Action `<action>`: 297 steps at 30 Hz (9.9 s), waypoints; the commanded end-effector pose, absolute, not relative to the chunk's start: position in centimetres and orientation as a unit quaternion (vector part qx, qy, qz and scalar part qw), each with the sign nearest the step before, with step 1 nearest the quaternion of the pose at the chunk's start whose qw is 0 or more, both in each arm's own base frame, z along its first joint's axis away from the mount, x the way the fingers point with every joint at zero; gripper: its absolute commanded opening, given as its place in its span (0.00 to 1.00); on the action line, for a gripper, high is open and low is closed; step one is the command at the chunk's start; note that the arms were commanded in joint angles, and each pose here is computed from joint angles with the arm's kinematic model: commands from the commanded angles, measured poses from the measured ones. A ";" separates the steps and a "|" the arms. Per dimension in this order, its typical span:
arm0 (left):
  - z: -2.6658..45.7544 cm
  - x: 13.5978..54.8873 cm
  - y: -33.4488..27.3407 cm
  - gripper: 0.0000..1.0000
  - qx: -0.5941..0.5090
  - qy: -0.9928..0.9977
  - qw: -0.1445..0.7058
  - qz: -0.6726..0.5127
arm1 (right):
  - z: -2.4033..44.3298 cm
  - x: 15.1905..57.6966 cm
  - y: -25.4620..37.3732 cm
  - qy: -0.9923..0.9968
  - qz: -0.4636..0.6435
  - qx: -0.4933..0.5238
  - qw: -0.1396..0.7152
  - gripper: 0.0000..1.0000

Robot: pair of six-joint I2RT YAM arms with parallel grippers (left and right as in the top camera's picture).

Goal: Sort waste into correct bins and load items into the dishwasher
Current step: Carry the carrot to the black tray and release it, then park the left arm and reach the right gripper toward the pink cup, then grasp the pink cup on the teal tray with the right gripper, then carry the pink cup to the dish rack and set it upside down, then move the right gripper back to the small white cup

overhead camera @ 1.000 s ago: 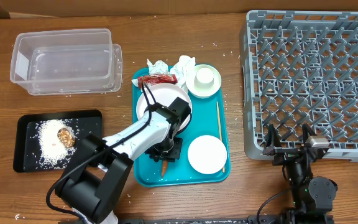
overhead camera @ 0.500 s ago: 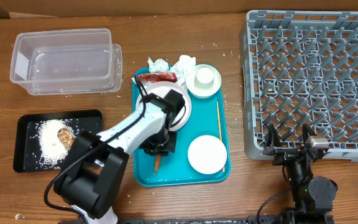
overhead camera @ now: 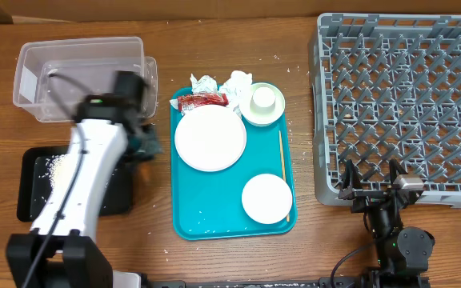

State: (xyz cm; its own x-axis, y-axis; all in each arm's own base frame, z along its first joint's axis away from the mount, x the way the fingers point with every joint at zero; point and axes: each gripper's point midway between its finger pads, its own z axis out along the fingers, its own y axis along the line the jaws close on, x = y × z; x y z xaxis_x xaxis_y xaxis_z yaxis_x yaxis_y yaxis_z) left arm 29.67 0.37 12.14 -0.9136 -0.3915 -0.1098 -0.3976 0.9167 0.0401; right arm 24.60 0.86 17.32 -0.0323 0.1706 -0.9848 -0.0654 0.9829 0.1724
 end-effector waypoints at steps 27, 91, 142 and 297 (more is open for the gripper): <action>8.2 30.5 11.8 0.47 -0.371 0.919 0.122 0.045 | 17.2 24.6 0.6 0.712 0.081 0.042 0.697 1.00; 24.7 29.2 21.3 1.00 -0.577 0.775 0.257 0.027 | 29.9 16.2 11.1 0.496 0.405 -0.174 0.748 1.00; 24.7 29.2 21.3 1.00 -0.577 0.775 0.257 0.027 | 11.1 20.9 25.8 0.942 0.159 -0.296 0.009 1.00; 24.7 29.2 21.4 1.00 -0.578 0.774 0.257 0.028 | 26.0 48.1 -11.4 0.873 0.128 0.248 0.400 0.41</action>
